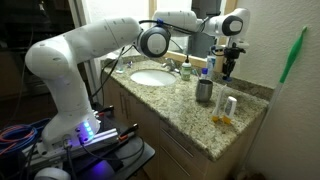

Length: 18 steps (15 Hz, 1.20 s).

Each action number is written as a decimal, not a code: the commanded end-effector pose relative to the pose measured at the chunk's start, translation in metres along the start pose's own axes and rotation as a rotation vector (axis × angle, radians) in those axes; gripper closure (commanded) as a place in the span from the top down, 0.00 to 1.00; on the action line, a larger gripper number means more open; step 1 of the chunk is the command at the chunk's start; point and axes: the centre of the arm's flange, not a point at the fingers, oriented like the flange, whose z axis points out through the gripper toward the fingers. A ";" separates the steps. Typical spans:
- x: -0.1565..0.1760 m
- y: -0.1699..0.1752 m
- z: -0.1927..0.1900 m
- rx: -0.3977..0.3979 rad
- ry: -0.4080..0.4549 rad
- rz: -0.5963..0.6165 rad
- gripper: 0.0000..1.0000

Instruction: Pick up the blue object and put it on right

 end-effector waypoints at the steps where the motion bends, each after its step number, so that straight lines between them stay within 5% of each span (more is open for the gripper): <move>1: -0.004 0.054 0.013 -0.070 0.037 0.008 0.19; 6: 0.028 0.054 0.032 -0.184 0.050 0.075 0.19; 10: 0.087 0.056 0.058 -0.254 -0.051 0.225 0.19; 11: 0.057 0.053 0.051 -0.236 0.007 0.158 0.44; 14: 0.082 0.072 0.065 -0.254 -0.025 0.211 0.44; 15: 0.083 0.073 0.065 -0.275 -0.011 0.210 0.19; 18: 0.080 0.073 0.065 -0.290 -0.006 0.234 0.19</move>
